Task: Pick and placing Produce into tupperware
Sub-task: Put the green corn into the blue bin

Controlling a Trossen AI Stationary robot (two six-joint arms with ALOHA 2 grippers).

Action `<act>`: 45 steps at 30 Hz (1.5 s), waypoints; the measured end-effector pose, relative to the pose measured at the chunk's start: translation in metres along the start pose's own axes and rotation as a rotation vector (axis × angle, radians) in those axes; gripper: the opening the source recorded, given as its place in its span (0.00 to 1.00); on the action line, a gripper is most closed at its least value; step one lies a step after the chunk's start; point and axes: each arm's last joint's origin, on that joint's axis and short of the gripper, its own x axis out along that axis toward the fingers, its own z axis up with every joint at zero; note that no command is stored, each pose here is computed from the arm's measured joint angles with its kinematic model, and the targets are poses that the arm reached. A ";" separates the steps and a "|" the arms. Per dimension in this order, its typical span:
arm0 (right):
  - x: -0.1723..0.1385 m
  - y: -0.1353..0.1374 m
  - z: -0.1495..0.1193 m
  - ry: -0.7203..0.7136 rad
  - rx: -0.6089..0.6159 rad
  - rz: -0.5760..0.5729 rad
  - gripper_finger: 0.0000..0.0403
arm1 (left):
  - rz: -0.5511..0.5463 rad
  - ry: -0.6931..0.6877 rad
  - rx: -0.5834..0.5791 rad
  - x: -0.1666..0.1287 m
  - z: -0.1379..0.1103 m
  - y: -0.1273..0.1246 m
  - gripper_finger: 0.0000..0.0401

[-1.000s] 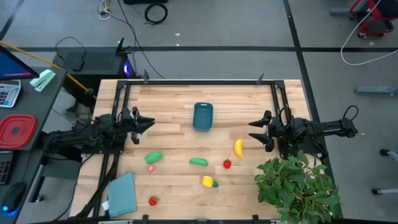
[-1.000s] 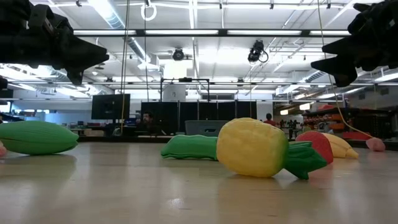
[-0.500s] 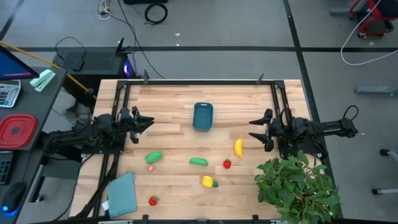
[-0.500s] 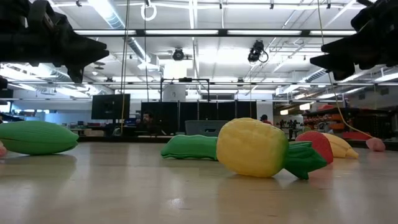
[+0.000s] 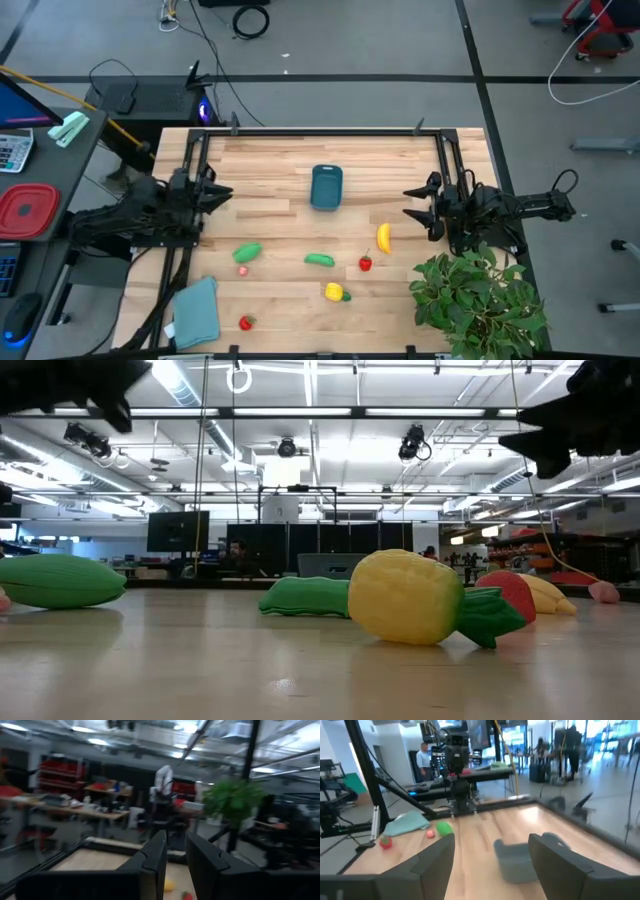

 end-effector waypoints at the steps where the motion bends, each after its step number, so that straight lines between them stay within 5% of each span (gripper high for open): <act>1: 0.000 0.000 0.003 -0.031 -0.025 -0.001 0.65 | -0.016 0.005 0.000 -0.001 0.008 -0.002 0.21; 7: -0.001 0.001 0.013 -0.125 0.004 0.022 0.65 | 0.091 0.183 -0.081 -0.013 0.036 -0.008 0.27; 12: -0.001 0.000 0.013 -0.133 -0.009 -0.005 0.65 | 0.172 0.347 -0.257 -0.010 0.040 -0.008 0.31; 22: -0.003 -0.009 0.017 -0.170 -0.025 -0.327 0.65 | 0.199 0.699 -0.477 0.027 0.011 -0.002 0.32; 29: -0.003 -0.010 0.017 -0.189 0.078 -0.369 0.65 | 0.172 0.891 -0.375 0.049 -0.013 0.004 0.29; 35: -0.003 -0.008 0.017 -0.194 0.140 -0.278 0.65 | 0.137 1.018 -0.302 0.061 -0.032 0.005 0.35; 45: -0.002 -0.008 0.017 -0.191 0.130 -0.264 0.65 | 0.176 1.194 -0.455 0.065 -0.053 -0.005 0.54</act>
